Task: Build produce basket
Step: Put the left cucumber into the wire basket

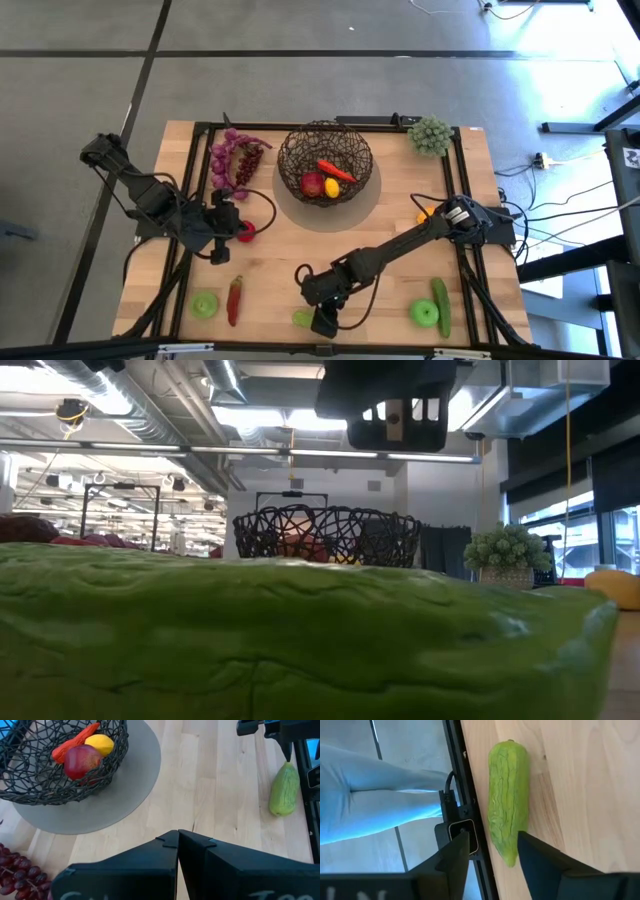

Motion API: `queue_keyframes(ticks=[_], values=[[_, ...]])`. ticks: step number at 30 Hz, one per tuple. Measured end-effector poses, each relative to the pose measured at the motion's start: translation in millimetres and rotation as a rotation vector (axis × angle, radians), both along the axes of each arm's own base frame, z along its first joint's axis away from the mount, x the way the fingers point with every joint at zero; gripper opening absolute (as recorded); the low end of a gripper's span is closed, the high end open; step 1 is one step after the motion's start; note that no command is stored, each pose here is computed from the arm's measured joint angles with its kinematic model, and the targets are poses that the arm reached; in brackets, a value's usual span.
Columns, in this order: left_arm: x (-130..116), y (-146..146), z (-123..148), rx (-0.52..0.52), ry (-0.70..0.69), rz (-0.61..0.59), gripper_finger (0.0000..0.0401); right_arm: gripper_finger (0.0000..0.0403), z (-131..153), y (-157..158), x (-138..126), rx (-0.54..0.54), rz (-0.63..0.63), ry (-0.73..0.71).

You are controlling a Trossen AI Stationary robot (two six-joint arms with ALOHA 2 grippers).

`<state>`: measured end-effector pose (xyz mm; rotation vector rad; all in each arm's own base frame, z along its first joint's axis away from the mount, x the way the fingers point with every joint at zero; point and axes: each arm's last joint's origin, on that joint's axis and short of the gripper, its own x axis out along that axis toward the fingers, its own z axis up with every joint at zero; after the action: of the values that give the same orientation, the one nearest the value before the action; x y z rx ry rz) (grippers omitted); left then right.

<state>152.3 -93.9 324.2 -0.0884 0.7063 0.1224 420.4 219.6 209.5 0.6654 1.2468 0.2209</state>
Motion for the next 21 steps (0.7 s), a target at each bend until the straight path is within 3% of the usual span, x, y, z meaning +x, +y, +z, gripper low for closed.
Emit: queue_keyframes(ticks=[9,21], values=[[0.0,0.1,0.0,0.0,0.0,0.0,0.0,0.02,-10.0,7.3,2.4,-0.101,-0.054,-0.061],[-0.1,0.0,0.0,0.002,0.001,-0.003,0.0,0.0201,-40.1,26.1,5.5,-0.1,-0.064,-0.053]])
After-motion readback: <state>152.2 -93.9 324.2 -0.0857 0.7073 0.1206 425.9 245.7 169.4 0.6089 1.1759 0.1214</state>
